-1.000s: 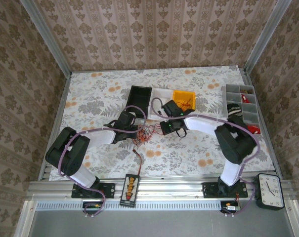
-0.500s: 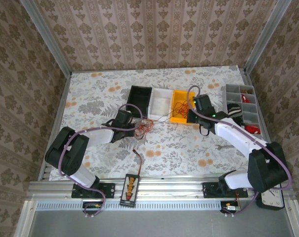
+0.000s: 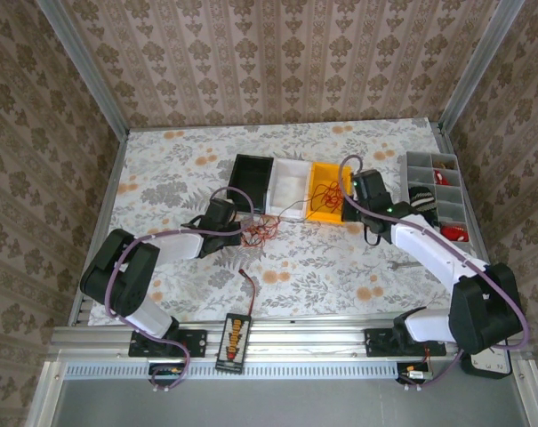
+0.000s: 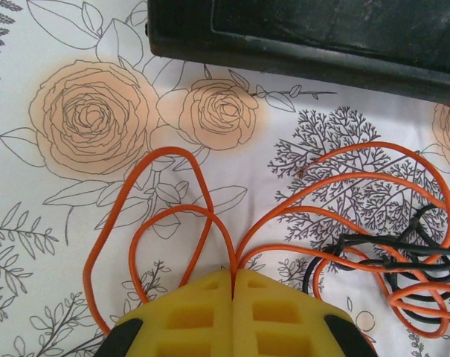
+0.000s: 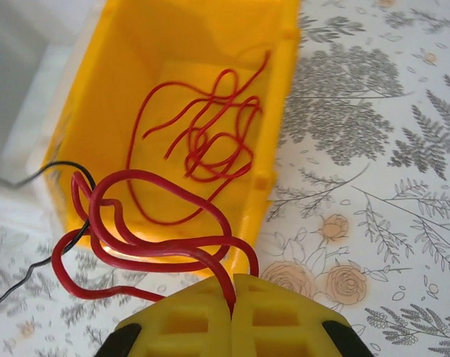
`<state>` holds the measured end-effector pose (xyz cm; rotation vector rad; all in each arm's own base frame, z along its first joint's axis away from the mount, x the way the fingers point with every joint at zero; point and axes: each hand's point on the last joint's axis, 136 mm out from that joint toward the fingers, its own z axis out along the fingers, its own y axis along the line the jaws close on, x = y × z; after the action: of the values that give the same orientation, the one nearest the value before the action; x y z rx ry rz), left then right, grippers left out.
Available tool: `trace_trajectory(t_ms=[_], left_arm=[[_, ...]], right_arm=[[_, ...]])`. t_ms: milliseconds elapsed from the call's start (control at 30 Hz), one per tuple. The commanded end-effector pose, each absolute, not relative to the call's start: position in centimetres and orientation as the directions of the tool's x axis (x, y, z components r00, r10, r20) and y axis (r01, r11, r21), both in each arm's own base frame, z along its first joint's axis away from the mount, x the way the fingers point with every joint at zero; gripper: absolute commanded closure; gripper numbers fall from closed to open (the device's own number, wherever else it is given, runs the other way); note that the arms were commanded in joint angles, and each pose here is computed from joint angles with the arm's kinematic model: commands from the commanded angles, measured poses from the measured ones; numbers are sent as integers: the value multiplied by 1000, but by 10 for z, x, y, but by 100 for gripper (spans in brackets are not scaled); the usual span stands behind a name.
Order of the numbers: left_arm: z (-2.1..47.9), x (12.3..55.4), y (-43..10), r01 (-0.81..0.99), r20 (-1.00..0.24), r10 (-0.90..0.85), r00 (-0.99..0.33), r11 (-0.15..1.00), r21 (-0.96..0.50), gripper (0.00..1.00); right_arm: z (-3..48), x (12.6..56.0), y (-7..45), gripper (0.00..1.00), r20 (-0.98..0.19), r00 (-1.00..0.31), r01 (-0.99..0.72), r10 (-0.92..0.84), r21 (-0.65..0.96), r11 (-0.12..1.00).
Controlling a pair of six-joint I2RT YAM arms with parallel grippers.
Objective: Untangle the cables
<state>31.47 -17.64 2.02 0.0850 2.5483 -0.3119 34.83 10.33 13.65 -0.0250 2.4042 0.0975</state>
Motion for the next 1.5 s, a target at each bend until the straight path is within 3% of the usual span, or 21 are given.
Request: trace_trajectory(t_ms=[0, 133, 233, 267, 333, 367, 500, 700, 933, 1100, 1467], left_arm=[[5, 303, -165, 138, -501, 34, -865, 975, -173, 100], [21, 302, -194, 289, -541, 126, -831, 930, -226, 100], [42, 296, -212, 408, -564, 201, -801, 873, -268, 100], [49, 294, -215, 435, -569, 222, -792, 859, -270, 93], [68, 290, -221, 510, -585, 279, -762, 815, -275, 66], [74, 287, -222, 537, -591, 301, -749, 798, -273, 57], [109, 285, -230, 627, -640, 356, -681, 734, -260, 44], [138, 288, -286, 745, -704, 400, -587, 606, -277, 42], [123, 296, -345, 826, -704, 488, -517, 500, -260, 47], [112, 300, -364, 851, -703, 519, -487, 465, -246, 48], [101, 298, -396, 874, -689, 551, -471, 396, -281, 52]], right_arm=[[126, 332, 117, 97, -630, -756, -180, -178, -61, 982], [114, 315, 151, 97, -603, -752, -313, -264, -26, 950], [108, 314, 155, 97, -593, -763, -311, -257, -12, 950], [108, 315, 156, 97, -594, -762, -314, -258, -9, 949], [108, 316, 159, 97, -593, -762, -321, -260, -2, 947], [107, 317, 160, 97, -591, -763, -326, -262, 2, 945], [109, 319, 166, 98, -594, -759, -344, -266, 20, 939], [115, 320, 170, 98, -605, -758, -347, -244, 56, 936], [128, 321, 156, 98, -618, -779, -289, -105, 205, 935], [137, 321, 146, 97, -621, -784, -255, -18, 296, 921], [138, 322, 147, 97, -615, -788, -233, 29, 341, 911]])
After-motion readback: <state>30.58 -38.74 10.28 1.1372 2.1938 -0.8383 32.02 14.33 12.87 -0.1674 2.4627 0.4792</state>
